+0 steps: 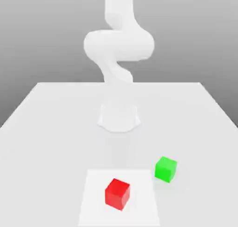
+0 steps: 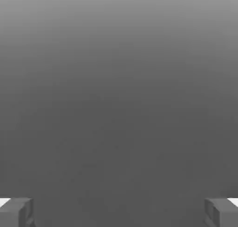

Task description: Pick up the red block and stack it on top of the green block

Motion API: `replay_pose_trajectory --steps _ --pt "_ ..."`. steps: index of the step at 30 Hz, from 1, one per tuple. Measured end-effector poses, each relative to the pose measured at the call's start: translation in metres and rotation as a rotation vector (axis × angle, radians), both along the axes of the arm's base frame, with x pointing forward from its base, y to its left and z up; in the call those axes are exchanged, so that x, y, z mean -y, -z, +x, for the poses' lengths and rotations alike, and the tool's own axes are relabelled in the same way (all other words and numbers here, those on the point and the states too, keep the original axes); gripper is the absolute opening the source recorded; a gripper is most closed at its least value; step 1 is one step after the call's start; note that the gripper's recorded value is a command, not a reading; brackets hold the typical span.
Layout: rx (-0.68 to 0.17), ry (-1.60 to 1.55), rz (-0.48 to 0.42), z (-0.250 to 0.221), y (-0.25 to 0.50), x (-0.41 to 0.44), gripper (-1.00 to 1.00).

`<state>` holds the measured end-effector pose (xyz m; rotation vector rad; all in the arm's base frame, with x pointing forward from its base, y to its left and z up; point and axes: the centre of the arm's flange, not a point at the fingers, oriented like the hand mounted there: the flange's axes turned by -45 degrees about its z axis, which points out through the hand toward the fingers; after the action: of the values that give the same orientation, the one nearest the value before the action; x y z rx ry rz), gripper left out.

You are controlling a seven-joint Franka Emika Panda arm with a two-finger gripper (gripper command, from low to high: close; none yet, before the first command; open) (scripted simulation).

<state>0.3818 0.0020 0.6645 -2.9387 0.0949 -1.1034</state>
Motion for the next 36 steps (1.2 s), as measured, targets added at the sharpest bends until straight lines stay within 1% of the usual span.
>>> replay_pose_trajectory --steps 5,10,15,21,23,27,28,34,36 --pt "-0.165 0.093 0.033 0.054 0.104 0.001 0.00" --pt "-0.324 0.183 0.068 0.081 0.211 0.005 0.00" --pt "-0.481 0.273 0.108 0.081 0.318 0.008 0.00" --pt "-0.670 0.381 0.163 0.050 0.436 0.007 0.00" --pt "-0.694 0.396 0.171 0.045 0.463 0.006 0.00" --pt "-0.702 0.400 0.173 0.043 0.509 0.006 0.00" --pt "-0.702 0.400 0.172 0.042 0.517 0.006 -1.00" --pt "-0.701 0.400 0.172 0.042 0.521 0.005 -1.00" --pt "-0.701 0.400 0.172 0.043 0.509 0.005 -1.00"
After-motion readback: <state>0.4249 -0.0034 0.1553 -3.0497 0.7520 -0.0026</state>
